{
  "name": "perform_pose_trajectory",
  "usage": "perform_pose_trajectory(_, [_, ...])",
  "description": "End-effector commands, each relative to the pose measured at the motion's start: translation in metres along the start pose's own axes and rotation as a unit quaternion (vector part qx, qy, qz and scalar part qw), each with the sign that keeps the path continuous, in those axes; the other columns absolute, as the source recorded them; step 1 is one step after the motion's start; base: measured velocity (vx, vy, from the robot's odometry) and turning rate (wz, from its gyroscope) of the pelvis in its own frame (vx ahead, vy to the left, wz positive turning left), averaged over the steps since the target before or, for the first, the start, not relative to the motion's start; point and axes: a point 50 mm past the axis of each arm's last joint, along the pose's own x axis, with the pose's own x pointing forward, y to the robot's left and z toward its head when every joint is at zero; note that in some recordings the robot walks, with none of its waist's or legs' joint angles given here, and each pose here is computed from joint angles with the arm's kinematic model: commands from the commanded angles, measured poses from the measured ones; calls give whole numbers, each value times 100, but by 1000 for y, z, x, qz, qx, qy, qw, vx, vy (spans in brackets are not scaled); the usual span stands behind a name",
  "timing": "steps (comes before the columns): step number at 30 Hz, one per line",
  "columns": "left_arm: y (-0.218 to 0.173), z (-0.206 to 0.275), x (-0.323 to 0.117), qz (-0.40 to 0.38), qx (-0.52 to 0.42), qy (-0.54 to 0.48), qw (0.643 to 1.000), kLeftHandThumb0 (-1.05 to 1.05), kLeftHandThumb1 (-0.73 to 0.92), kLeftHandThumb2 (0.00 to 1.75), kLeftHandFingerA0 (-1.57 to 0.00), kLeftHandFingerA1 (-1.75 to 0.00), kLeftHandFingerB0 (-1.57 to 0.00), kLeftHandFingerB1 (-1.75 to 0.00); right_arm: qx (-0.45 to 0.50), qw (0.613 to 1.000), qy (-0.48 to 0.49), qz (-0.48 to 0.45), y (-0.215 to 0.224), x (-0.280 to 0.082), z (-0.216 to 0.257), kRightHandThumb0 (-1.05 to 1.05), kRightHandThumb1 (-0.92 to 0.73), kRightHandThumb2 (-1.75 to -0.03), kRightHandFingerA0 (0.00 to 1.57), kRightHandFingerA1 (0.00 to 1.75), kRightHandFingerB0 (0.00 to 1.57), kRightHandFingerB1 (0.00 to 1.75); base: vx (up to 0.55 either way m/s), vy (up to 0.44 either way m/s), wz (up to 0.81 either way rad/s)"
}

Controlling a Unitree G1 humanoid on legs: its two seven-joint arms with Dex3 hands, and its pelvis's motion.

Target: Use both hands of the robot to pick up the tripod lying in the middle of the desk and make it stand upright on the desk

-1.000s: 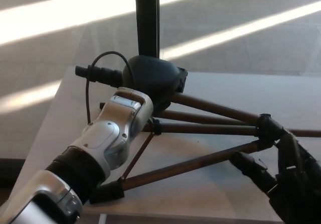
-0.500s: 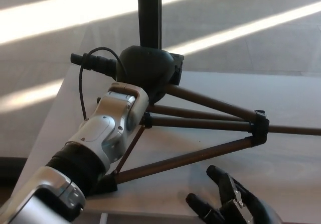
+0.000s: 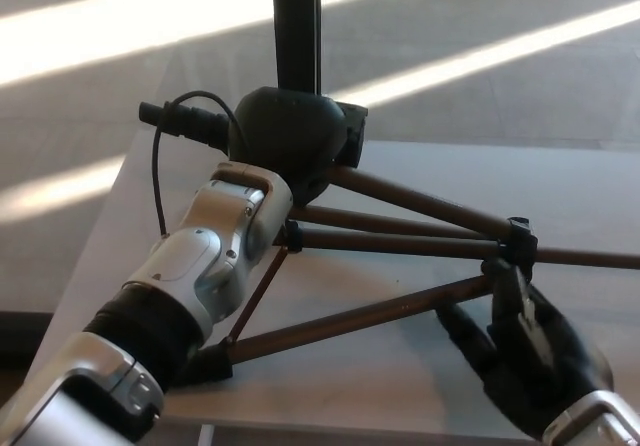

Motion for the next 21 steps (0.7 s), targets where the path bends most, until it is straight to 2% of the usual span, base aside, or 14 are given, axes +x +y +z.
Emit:
perform_pose_trajectory(1, [6, -1, -1, 23, -5, -10, 1000, -18, 63, 82, -86, -175, -66, -158, 73, 997, 0, 6, 12, 4, -3, -36, -54, -108, 3, 54, 1, 48, 0, 0, 0])
perform_pose_trajectory(2, [6, -1, -1, 22, -6, -12, 1000, -9, 61, 80, -103, -171, -69, -139, 71, 997, 11, -7, 9, 4, -9, -70, -60, -93, 2, 40, 14, 49, 0, 0, 0])
perform_pose_trajectory(3, [7, 0, -1, 21, -8, -13, 1000, -18, 64, 81, -86, -175, -66, -153, 70, 997, 24, -20, 7, 2, -16, -69, -61, -94, 1, 39, 11, 47, 0, 0, 0])
perform_pose_trajectory(6, [8, 0, 0, 19, -7, -14, 1000, -19, 64, 83, -84, -175, -67, -149, 69, 997, 35, -29, 4, 0, -22, -69, -61, -96, 0, 39, 9, 45, 0, 0, 0])
perform_pose_trajectory(7, [9, 1, 1, 23, -13, -18, 999, -19, 67, 83, -86, -175, -71, -144, 68, 996, 42, -33, 2, 0, -24, -67, -80, -65, 1, 35, 14, 34, 0, 0, 0])
perform_pose_trajectory(8, [9, 1, 1, 25, -5, -18, 1000, -20, 66, 82, -86, -174, -72, -143, 83, 995, 50, -39, 0, 0, -28, -71, -60, -95, 0, 36, 10, 43, 0, 0, 0])
perform_pose_trajectory(9, [10, 1, 1, 39, -5, -22, 999, -18, 59, 90, -87, -175, -72, -151, 74, 994, 69, -50, -4, -1, -36, -73, -62, -97, 0, 33, 9, 42, 0, 0, 0])
perform_pose_trajectory(11, [11, 1, 2, 42, -1, -22, 999, -17, 59, 89, -88, -175, -71, -153, 71, 993, 79, -59, -6, -1, -39, -74, -62, -97, 0, 31, 9, 42, 0, 0, 0])
perform_pose_trajectory(13, [15, 0, 4, 31, 10, -15, 999, -19, 60, 79, -86, -175, -72, -149, 55, 991, 106, -63, -7, -2, -50, -75, -62, -98, 0, 35, 11, 49, 0, 0, 0])
perform_pose_trajectory(20, [19, -2, 5, 37, 22, -15, 999, -19, 60, 82, -88, -175, -73, -148, 46, 985, 154, -57, -10, -15, -80, -75, -60, -94, 2, 40, 13, 48, 0, 0, 0])
perform_pose_trajectory(21, [19, -2, 6, 35, 24, -14, 999, -19, 62, 82, -87, -174, -74, -142, 46, 985, 156, -57, -11, -15, -81, -75, -61, -94, 3, 39, 14, 48, 0, 0, 0])
